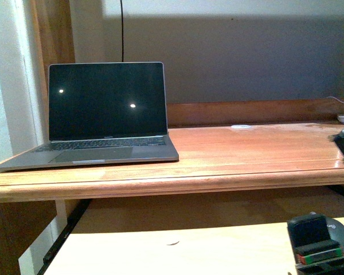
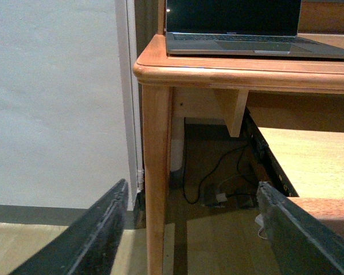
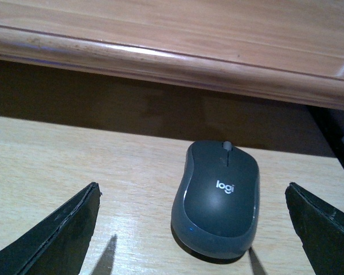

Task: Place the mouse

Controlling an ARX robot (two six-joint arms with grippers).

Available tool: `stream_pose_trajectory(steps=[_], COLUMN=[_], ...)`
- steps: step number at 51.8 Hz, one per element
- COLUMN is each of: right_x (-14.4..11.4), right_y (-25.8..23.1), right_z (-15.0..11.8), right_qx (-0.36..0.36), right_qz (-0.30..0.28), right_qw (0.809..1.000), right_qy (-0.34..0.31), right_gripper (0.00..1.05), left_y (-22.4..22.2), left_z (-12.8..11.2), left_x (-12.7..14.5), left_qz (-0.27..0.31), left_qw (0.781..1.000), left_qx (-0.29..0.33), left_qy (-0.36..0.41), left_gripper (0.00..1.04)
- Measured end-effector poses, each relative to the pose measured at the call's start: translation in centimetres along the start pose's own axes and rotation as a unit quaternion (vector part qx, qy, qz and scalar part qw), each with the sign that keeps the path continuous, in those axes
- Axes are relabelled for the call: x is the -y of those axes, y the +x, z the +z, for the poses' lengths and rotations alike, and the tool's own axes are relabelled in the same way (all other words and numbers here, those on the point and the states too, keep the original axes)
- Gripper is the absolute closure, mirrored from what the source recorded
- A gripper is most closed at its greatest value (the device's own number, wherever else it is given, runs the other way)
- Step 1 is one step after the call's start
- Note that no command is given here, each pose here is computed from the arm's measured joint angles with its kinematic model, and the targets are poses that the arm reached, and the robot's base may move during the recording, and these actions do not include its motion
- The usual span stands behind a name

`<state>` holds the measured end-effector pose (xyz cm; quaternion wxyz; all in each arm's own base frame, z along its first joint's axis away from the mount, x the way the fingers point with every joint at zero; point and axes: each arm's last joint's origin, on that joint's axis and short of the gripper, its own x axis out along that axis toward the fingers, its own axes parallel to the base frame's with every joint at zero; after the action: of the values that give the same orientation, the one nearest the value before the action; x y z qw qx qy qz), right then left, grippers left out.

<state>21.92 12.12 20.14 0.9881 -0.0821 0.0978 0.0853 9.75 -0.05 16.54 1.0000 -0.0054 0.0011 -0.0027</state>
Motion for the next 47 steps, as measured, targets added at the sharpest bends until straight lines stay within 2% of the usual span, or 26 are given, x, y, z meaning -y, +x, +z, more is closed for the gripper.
stream_pose_trajectory(steps=[5,8,23,34,43,47], right_x=[-0.3,-0.5,0.4,1.0,1.5,1.8], right_y=[0.9,1.8,4.8,6.4,6.7,6.5], right_z=[0.0,-0.1,-0.8,-0.4,-0.3,-0.1], right_qx=[-0.015,-0.033,-0.108,-0.135,-0.138,-0.136], right_qz=[-0.006,-0.015,-0.055,-0.054,-0.05,-0.05], right_qw=[1.0,0.999,0.993,0.989,0.987,0.987], right_qy=[0.002,0.003,0.014,0.04,0.064,0.073], right_gripper=[0.07,0.07,0.07,0.07,0.41,0.49], left_y=[0.0,0.0,0.0,0.0,0.0,0.0], left_z=[0.0,0.0,0.0,0.0,0.0,0.0], left_x=[0.0,0.0,0.0,0.0,0.0,0.0], left_qz=[0.0,0.0,0.0,0.0,0.0,0.0], left_qw=[1.0,1.0,1.0,1.0,1.0,1.0], left_qx=[0.0,0.0,0.0,0.0,0.0,0.0], left_qy=[0.0,0.0,0.001,0.001,0.001,0.001], left_gripper=[0.17,0.06,0.08,0.08,0.08,0.08])
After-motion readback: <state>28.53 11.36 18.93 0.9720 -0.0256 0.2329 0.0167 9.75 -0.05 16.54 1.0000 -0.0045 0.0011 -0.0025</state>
